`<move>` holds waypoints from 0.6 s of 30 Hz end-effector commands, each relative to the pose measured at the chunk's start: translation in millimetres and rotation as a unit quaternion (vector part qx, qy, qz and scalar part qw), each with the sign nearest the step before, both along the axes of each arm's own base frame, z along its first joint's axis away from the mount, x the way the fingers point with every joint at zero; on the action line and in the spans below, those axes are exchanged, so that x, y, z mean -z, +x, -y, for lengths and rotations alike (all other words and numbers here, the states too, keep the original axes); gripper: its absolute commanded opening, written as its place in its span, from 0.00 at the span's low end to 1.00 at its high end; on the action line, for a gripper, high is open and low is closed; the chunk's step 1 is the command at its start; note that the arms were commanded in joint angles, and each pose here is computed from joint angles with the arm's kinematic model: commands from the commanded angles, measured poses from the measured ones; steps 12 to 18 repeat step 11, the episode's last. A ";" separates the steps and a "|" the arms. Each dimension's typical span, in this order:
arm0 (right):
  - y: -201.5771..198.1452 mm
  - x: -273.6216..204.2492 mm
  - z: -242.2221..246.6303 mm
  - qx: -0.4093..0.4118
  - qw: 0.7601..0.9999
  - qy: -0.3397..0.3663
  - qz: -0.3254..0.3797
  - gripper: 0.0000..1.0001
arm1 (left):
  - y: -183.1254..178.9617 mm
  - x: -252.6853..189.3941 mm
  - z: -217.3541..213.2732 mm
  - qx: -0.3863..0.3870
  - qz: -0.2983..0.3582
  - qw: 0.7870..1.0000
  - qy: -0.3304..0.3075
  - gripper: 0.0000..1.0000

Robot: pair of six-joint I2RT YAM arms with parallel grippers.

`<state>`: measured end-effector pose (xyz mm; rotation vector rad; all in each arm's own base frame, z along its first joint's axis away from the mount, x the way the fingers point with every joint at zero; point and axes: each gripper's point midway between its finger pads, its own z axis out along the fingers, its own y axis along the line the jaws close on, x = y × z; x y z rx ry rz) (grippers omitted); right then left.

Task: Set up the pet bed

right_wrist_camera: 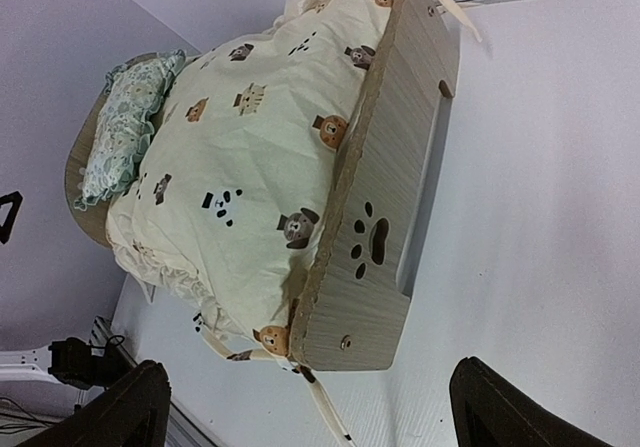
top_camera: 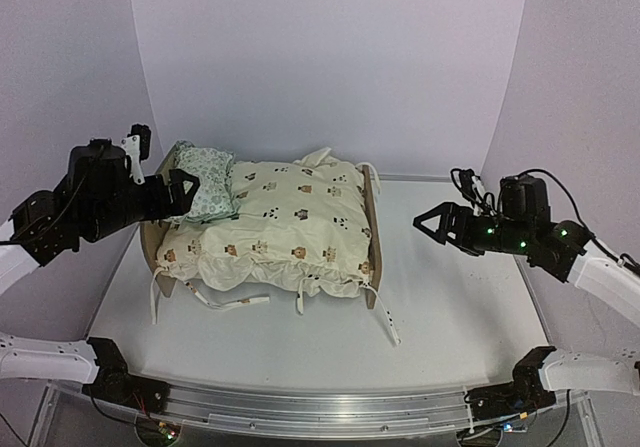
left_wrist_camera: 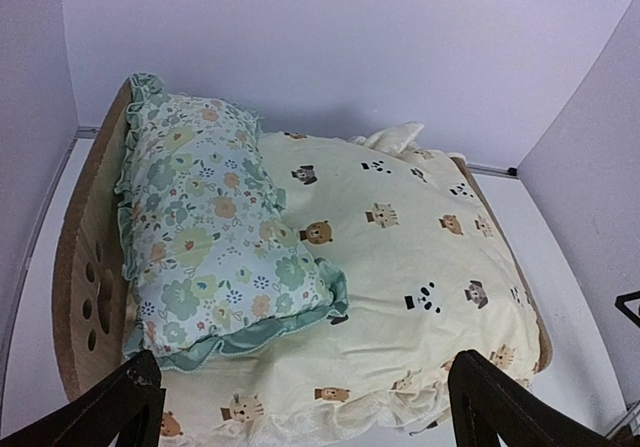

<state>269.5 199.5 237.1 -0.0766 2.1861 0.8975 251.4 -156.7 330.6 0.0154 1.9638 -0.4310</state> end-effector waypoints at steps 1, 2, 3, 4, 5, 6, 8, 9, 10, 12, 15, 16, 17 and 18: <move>1.3 -12.5 -5.9 -0.008 1.000 0.021 0.019 0.98 | -2.4 -12.2 -20.6 -0.048 -0.004 0.999 -0.006 0.99; 1.6 -12.3 -6.0 -0.008 1.000 0.021 0.019 0.98 | -3.7 -13.4 -23.2 -0.049 0.000 0.999 -0.006 0.99; 1.6 -12.2 -6.4 -0.009 1.000 0.022 0.019 0.98 | -4.9 -14.5 -25.3 -0.051 0.003 0.999 -0.006 1.00; 1.5 -12.6 -6.9 -0.010 1.000 0.022 0.020 0.98 | -5.7 -15.7 -27.0 -0.051 0.006 0.999 -0.005 1.00; 1.7 -13.1 -7.0 -0.010 0.999 0.023 0.020 0.98 | -6.3 -17.1 -28.2 -0.052 0.009 0.999 -0.005 1.00; 2.7 -12.6 -5.6 -0.005 1.000 0.021 0.020 0.98 | -6.4 -17.0 -28.7 -0.053 0.009 0.999 -0.005 0.99; 5.6 -11.0 -0.2 0.014 1.000 0.018 0.021 0.98 | -6.5 -15.8 -29.0 -0.054 0.007 0.999 -0.004 0.99; 6.9 -10.4 3.6 0.025 0.999 0.015 0.023 0.98 | -5.9 -14.7 -28.4 -0.055 0.005 0.998 -0.004 1.00; 8.3 -9.9 6.9 0.035 0.999 0.012 0.025 0.98 | -5.9 -14.0 -27.8 -0.054 0.003 0.999 -0.004 1.00; 8.9 -10.3 8.8 0.040 0.999 0.011 0.028 0.98 | -5.8 -13.1 -27.0 -0.053 0.000 0.999 -0.003 1.00; 8.9 -10.3 8.8 0.040 0.999 0.011 0.028 0.98 | -5.8 -13.1 -27.0 -0.053 0.000 0.999 -0.003 1.00; 8.9 -10.3 8.8 0.040 0.999 0.011 0.028 0.98 | -5.8 -13.1 -27.0 -0.053 0.000 0.999 -0.003 1.00; 8.9 -10.3 8.8 0.040 0.999 0.011 0.028 0.98 | -5.8 -13.1 -27.0 -0.053 0.000 0.999 -0.003 1.00; 8.9 -10.3 8.8 0.040 0.999 0.011 0.028 0.98 | -5.8 -13.1 -27.0 -0.053 0.000 0.999 -0.003 1.00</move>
